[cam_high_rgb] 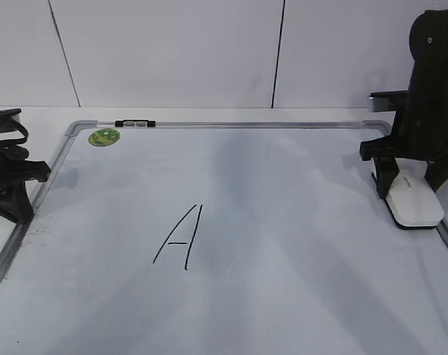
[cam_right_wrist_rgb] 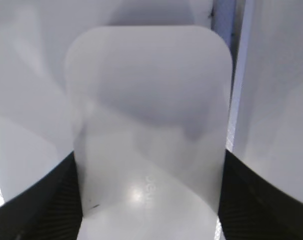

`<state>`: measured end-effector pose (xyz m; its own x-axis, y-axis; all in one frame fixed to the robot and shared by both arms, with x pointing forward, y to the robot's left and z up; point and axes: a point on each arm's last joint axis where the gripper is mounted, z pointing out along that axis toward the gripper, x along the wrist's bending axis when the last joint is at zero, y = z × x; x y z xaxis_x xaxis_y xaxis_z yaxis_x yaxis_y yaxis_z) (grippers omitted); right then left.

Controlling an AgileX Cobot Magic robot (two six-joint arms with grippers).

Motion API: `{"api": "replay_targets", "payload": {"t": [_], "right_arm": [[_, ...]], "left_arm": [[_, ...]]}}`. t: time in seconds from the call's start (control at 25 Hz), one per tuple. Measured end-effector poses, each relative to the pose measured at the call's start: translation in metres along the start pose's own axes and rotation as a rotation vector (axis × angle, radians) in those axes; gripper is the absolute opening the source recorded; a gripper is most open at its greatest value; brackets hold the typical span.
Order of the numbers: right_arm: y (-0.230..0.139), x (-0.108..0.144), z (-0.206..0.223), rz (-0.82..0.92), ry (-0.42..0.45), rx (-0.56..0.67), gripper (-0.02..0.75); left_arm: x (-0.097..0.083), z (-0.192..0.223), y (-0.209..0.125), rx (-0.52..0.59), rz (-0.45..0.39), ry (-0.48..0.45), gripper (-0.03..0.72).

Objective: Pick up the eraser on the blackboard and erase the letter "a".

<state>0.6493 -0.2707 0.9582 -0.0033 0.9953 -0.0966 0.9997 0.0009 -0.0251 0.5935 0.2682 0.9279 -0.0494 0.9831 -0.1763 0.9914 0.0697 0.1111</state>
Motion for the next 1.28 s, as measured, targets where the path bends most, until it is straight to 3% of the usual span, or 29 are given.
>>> {"api": "replay_targets", "payload": {"t": [1.28], "right_arm": [[0.0005, -0.0005, 0.0012, 0.023, -0.007, 0.000, 0.561]], "left_arm": [[-0.0004, 0.0000, 0.0002, -0.003, -0.004, -0.004, 0.050]]}}
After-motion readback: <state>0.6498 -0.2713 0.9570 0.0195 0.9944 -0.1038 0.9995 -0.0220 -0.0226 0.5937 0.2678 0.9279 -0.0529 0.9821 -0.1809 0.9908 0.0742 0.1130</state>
